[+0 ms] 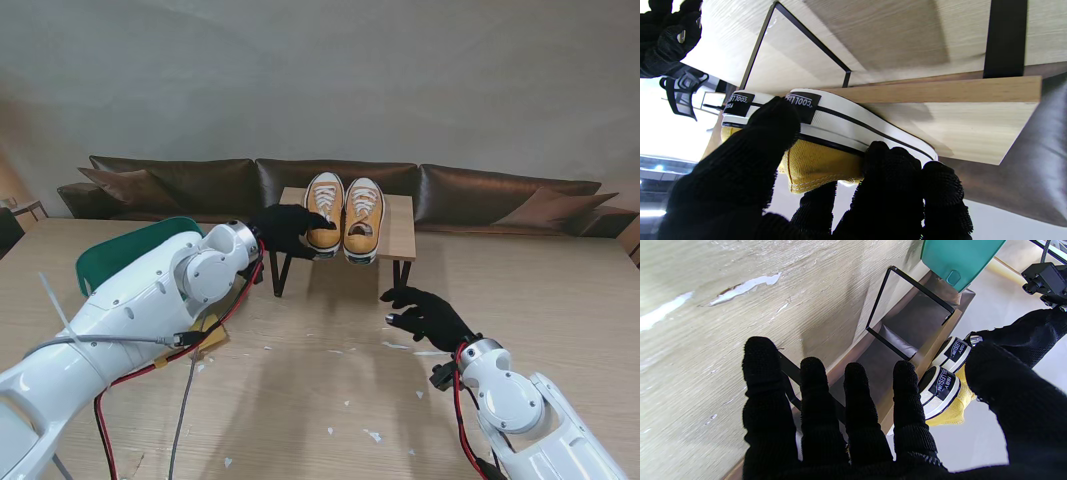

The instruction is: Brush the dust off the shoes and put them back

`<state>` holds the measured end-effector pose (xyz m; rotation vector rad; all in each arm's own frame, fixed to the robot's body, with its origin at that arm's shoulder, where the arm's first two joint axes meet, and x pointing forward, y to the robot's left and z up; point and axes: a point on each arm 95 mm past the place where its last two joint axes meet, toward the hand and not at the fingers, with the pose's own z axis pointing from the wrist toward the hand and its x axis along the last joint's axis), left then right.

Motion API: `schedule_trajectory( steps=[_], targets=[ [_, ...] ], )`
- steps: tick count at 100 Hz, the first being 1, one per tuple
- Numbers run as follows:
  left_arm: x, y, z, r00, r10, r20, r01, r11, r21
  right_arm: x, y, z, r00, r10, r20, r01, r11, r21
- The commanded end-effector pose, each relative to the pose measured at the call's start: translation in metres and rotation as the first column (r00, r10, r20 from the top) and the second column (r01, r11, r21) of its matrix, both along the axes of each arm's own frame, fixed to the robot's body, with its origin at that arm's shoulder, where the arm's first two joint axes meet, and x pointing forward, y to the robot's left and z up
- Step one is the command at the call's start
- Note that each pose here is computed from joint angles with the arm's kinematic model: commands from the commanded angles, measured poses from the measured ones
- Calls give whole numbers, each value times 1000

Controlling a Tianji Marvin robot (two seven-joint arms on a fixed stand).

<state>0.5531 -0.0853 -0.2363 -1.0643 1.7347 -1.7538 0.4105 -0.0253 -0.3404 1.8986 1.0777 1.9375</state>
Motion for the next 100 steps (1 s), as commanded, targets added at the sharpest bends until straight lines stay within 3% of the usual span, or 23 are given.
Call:
schedule_trajectory(
  steps=[1, 44, 100],
  targets=[
    [-4, -4, -20, 998, -4, -58, 6, 999, 42, -1, 3, -3, 1000, 13, -16, -13, 1000, 1],
    [-6, -10, -33, 998, 16, -59, -9, 993, 114, -1, 3, -4, 999, 15, -28, -15, 1000, 0],
    [-14, -10, -56, 997, 82, 14, -83, 981, 175, -1, 5, -7, 999, 19, -44, -20, 1000, -1]
  ],
)
